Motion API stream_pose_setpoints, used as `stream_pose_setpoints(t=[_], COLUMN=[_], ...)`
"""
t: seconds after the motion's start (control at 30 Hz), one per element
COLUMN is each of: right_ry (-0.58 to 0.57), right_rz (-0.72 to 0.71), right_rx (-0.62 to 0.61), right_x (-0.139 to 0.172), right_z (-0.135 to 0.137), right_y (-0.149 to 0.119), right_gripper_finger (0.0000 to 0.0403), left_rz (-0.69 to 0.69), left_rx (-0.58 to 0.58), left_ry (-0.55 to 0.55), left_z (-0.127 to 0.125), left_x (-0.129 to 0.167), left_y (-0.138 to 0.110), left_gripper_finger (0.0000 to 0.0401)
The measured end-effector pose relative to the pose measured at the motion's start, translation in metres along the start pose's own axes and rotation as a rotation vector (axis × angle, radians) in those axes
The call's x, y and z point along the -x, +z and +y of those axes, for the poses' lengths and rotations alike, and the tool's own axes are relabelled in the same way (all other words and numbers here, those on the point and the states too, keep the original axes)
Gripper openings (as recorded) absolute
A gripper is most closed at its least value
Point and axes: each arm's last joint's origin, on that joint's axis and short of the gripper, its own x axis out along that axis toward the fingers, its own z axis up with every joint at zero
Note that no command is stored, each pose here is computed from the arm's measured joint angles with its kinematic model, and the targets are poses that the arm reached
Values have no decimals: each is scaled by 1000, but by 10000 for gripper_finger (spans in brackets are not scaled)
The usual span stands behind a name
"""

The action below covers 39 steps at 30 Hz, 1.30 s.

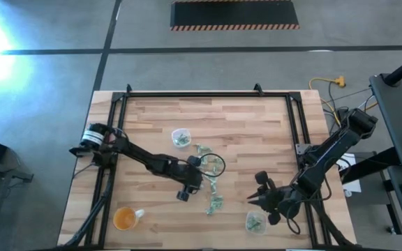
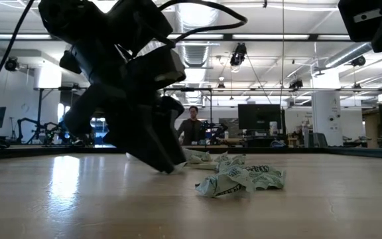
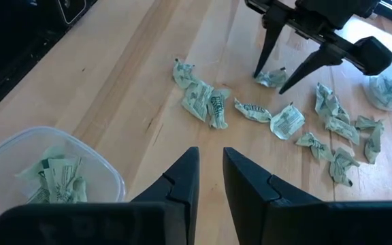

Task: Pick and place Stevia / Truvia into bins
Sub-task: Put the stevia packet into the top transparent container

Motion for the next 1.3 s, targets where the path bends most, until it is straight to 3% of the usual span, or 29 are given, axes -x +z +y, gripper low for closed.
stream_pose_setpoints(t=[0.2,0.53,0.73,0.87,1.0,1.3], right_ry=[0,0,0,0,0,-3], right_rz=[0,0,0,-1,-3,5], right_rx=[2,2,3,2,2,8], right_x=[0,0,0,0,-1,-1], right_z=[0,0,0,0,0,0], right_y=[0,0,0,0,-1,-4], right_gripper_finger=[57,57,57,57,56,56], left_rz=[7,12,2,-64,-104,-37], left_rx=[1,-7,-26,-40,-73,-46], left_ry=[-6,-4,6,24,134,619], left_z=[0,0,1,3,7,20], left_x=[0,1,5,14,27,69], left_y=[-1,-1,2,19,33,33], left_gripper_finger=[151,14,9,10,10,11])
